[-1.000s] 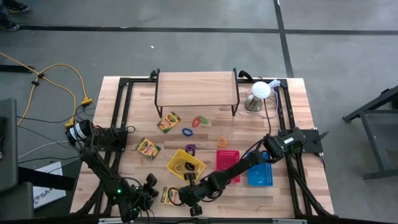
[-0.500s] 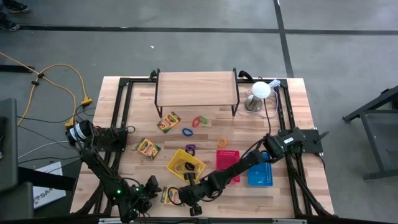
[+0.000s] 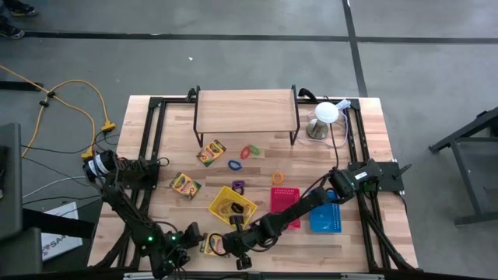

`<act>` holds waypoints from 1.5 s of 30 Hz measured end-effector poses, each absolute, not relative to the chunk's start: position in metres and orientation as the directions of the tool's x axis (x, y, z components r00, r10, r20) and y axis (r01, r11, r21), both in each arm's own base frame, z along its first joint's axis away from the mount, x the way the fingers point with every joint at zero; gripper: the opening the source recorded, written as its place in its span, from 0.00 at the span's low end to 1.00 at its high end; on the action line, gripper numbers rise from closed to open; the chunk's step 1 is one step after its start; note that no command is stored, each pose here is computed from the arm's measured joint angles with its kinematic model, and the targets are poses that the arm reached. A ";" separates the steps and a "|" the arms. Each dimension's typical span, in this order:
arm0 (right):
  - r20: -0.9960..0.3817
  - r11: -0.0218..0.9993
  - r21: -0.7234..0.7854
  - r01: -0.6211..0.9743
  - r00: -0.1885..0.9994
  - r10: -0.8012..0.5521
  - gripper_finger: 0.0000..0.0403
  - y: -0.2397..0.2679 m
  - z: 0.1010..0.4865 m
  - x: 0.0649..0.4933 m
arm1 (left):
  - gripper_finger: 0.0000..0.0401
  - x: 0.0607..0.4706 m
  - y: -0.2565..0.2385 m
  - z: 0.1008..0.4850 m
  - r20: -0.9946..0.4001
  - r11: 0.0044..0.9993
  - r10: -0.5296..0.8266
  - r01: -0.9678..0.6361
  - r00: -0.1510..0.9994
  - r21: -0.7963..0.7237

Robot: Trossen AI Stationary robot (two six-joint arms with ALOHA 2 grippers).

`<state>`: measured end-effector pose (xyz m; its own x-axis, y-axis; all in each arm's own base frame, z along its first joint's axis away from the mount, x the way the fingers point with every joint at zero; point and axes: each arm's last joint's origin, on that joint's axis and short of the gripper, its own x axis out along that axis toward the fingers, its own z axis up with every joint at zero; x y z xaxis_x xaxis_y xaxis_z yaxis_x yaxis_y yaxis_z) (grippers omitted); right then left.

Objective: Pick & Place Office Desk Supplies
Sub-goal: Put the bottom crayon box into the red bin

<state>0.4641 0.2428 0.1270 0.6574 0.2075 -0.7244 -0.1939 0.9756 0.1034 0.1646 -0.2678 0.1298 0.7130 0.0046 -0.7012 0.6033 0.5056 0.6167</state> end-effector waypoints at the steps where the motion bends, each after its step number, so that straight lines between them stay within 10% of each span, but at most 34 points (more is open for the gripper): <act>1: -0.724 0.976 0.104 -0.194 0.657 0.208 0.00 0.243 0.127 0.464 | 0.41 0.165 -0.268 0.130 -0.701 0.508 0.004 0.602 0.713 0.616; 45: -0.694 0.969 0.138 -0.203 0.678 0.241 0.00 0.244 0.130 0.467 | 0.41 0.180 -0.280 0.111 -0.671 0.315 -0.066 0.654 0.738 0.688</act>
<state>0.4670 0.2443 0.1303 0.6782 0.2406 -0.6944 -0.2025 0.9695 0.1381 0.1800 -0.2805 0.1111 0.7385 -0.0661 -0.6710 0.6536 0.3147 0.6883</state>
